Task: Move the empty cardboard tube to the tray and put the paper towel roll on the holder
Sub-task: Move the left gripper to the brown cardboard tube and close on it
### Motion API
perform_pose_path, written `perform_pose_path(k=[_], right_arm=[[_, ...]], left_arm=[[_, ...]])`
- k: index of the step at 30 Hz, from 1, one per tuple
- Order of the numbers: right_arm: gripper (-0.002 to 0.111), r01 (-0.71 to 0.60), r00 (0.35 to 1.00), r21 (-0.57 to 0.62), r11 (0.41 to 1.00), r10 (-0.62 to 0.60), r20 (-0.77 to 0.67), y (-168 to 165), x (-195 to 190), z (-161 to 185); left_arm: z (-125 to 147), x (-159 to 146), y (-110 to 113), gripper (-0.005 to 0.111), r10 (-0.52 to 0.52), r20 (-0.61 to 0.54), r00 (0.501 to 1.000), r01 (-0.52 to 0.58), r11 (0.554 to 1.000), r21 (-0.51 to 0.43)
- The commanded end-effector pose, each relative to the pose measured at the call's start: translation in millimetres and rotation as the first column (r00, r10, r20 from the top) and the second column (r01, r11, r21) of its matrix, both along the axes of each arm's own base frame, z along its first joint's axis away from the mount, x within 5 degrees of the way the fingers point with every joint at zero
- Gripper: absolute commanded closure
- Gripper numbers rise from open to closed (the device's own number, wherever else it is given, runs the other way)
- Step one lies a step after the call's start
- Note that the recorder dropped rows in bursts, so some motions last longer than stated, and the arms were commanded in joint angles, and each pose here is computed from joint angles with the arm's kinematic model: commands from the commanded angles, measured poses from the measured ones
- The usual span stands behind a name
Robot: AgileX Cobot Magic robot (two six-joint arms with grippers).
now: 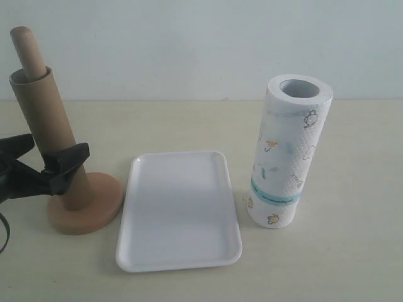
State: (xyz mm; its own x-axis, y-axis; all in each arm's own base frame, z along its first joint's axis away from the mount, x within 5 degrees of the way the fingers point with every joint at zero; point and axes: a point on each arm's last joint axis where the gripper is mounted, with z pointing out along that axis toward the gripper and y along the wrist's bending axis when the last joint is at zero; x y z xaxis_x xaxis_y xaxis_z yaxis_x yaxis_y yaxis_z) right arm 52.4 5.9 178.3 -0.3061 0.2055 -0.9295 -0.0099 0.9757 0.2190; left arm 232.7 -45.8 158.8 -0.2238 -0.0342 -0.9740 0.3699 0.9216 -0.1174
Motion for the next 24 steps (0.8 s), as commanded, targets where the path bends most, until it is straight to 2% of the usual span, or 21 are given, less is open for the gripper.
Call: perform_pose_path(k=[1, 4, 7, 10, 11, 14, 17, 20, 24], right_arm=[[0.106, 0.0, 1.0, -0.004, 1.0, 0.0, 0.011, -0.1, 0.0, 0.9], [0.106, 0.0, 1.0, -0.004, 1.0, 0.0, 0.011, -0.1, 0.0, 0.9], [0.106, 0.0, 1.0, -0.004, 1.0, 0.0, 0.011, -0.1, 0.0, 0.9], [0.106, 0.0, 1.0, -0.004, 1.0, 0.0, 0.011, -0.1, 0.0, 0.9], [0.106, 0.0, 1.0, -0.004, 1.0, 0.0, 0.011, -0.1, 0.0, 0.9], [0.106, 0.0, 1.0, -0.004, 1.0, 0.0, 0.011, -0.1, 0.0, 0.9], [0.106, 0.0, 1.0, -0.004, 1.0, 0.0, 0.011, -0.1, 0.0, 0.9], [0.106, 0.0, 1.0, -0.004, 1.0, 0.0, 0.011, -0.1, 0.0, 0.9], [0.106, 0.0, 1.0, -0.004, 1.0, 0.0, 0.011, -0.1, 0.0, 0.9]], left_arm=[[-6.0, 13.3, -1.4, -0.003, -0.01, 0.007, 1.0, 0.01, 1.0, 0.004], [-11.6, 19.9, -1.8, -0.002, -0.013, -0.003, 1.0, 0.013, 1.0, 0.026], [-15.7, 23.3, -1.9, 0.006, -0.013, -0.018, 1.0, 0.013, 1.0, 0.028], [-15.8, 24.6, 0.8, 0.031, 0.023, -0.019, 1.0, -0.023, 1.0, 0.016], [-15.9, 25.0, 1.8, 0.044, 0.036, -0.022, 0.999, -0.036, 0.999, 0.013], [-16.3, 25.0, 2.0, 0.075, 0.038, -0.025, 0.999, -0.038, 0.999, 0.016], [-15.2, 25.1, 1.7, 0.103, 0.034, -0.012, 0.999, -0.034, 0.999, 0.016], [-15.2, 25.0, 1.3, 0.103, 0.03, -0.013, 0.999, -0.03, 0.999, 0.014], [5.4, 21.0, -0.9, 0.103, 0.007, 0.04, 0.999, -0.006, 1.0, -0.022]])
